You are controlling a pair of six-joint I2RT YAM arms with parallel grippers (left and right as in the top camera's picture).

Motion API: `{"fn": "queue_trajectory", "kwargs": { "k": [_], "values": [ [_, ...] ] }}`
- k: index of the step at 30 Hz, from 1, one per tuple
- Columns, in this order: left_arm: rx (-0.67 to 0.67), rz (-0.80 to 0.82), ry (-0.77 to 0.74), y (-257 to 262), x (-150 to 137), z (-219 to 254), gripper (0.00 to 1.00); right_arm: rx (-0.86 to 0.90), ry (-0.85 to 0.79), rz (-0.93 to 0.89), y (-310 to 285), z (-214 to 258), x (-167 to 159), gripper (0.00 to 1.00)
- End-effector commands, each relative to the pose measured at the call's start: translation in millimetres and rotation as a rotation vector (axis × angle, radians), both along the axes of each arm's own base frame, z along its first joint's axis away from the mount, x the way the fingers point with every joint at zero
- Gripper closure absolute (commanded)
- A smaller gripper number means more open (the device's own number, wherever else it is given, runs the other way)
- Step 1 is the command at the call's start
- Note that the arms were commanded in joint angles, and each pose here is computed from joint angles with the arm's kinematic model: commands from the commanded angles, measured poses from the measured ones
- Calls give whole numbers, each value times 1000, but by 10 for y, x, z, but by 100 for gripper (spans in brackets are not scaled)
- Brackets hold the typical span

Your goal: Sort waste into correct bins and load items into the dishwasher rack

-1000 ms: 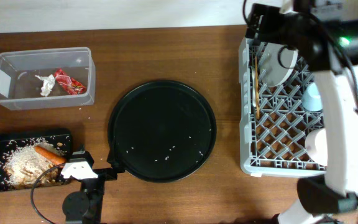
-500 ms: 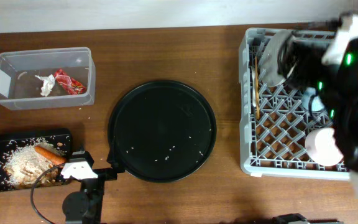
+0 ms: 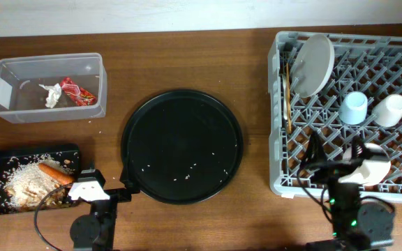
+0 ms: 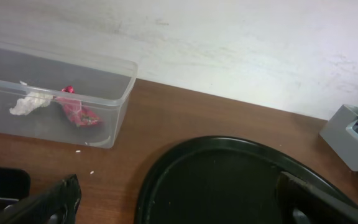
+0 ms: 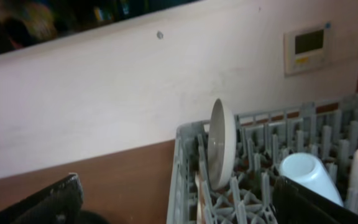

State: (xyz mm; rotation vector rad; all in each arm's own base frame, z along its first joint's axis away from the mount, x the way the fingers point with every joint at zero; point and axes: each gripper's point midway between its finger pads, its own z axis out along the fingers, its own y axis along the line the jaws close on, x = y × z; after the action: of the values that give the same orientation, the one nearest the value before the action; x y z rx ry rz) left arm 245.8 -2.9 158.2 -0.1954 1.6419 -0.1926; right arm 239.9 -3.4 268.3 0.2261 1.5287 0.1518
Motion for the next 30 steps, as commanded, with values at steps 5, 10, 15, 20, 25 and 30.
{"fn": "queue_trajectory", "kwargs": {
  "k": [5,10,15,20,25,30],
  "values": [
    [17,1,0,0,1,-18,1,9,-68,21,27,-434,-27,1],
    [17,1,0,0,1,-18,1,13,-139,7,1,-409,-1,1],
    [17,1,0,0,1,-18,1,16,-192,7,3,-399,6,1],
    [17,1,0,0,1,-18,1,9,-136,7,4,-533,32,1],
    [17,1,0,0,1,-18,1,-4,46,-3,-11,-980,64,1],
    [17,1,0,0,1,-18,1,-141,97,20,25,-1089,61,1]
  ]
}}
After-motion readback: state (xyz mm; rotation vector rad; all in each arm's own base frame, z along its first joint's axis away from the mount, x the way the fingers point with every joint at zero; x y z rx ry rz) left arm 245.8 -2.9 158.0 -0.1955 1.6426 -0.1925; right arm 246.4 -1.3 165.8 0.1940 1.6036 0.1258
